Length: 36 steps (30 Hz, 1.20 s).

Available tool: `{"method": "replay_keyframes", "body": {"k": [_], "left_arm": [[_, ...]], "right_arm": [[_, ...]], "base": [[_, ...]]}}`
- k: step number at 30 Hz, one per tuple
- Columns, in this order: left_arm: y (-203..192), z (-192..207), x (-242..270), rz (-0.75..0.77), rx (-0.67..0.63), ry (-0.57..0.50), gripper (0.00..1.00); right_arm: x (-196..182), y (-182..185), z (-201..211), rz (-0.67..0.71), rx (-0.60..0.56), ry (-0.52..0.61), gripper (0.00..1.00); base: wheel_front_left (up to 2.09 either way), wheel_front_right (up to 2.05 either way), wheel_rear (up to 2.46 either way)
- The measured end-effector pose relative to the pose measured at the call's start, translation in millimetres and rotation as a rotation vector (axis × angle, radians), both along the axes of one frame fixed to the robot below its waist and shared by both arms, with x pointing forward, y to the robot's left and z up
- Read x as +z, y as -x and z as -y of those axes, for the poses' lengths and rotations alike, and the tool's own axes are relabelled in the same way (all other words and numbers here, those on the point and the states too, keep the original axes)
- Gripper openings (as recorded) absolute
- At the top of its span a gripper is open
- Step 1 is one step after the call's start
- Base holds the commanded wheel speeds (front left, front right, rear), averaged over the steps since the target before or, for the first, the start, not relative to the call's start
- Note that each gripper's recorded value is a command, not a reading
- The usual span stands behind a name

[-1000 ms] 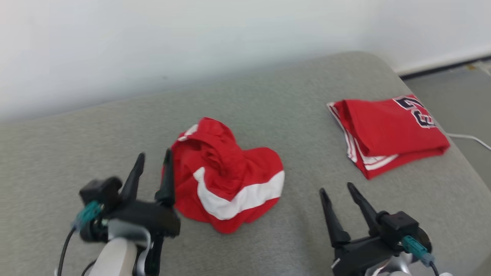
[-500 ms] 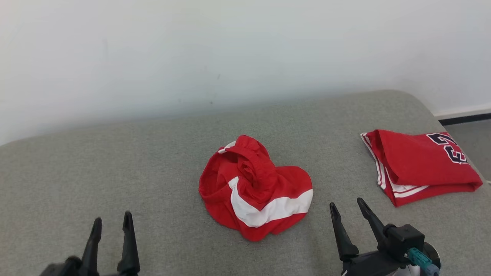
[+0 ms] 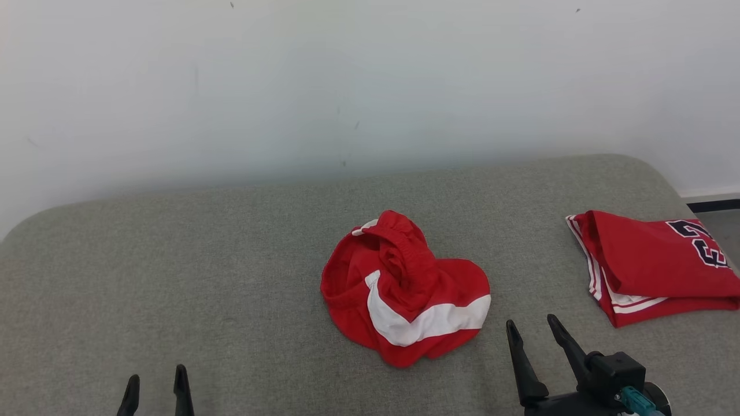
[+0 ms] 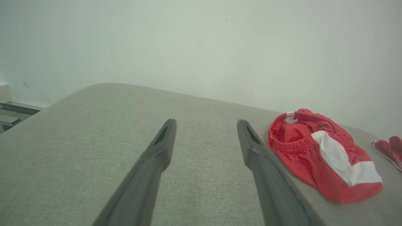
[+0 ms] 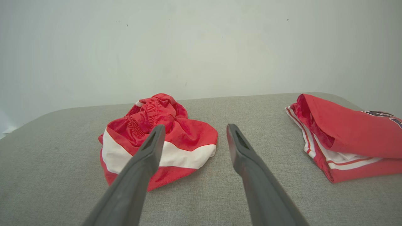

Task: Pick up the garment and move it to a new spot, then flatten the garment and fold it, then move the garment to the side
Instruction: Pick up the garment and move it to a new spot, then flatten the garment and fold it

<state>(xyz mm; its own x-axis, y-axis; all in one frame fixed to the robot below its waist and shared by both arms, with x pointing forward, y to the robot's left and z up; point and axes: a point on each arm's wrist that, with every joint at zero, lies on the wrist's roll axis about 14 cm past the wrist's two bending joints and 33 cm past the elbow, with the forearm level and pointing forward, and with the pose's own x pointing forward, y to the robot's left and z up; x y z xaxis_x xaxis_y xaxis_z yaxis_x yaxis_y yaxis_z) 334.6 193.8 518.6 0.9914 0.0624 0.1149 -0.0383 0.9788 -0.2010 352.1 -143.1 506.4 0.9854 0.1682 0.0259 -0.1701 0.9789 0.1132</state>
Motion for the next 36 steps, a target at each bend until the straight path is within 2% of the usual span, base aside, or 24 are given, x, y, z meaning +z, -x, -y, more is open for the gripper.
{"method": "replay_keyframes", "body": {"k": [20,27,31,36], "left_arm": [[0,-3,-8,-0.026,0.006,-0.025,1.00],[-8,8,-6,-0.020,-0.039,-0.044,1.00],[-29,36,7,-0.006,-0.150,-0.074,1.00],[-64,87,20,-0.034,-0.357,-0.125,1.00]], "right_arm": [[-5,-3,-4,-0.013,0.010,-0.006,1.00],[-2,-3,-2,-0.005,0.005,-0.013,1.00],[-3,-2,2,-0.006,-0.008,-0.020,1.00],[-8,1,13,-0.023,-0.044,-0.028,1.00]], "base": [[0.00,0.00,0.00],[0.00,0.00,0.00],[0.00,0.00,0.00],[0.00,0.00,0.00]]}}
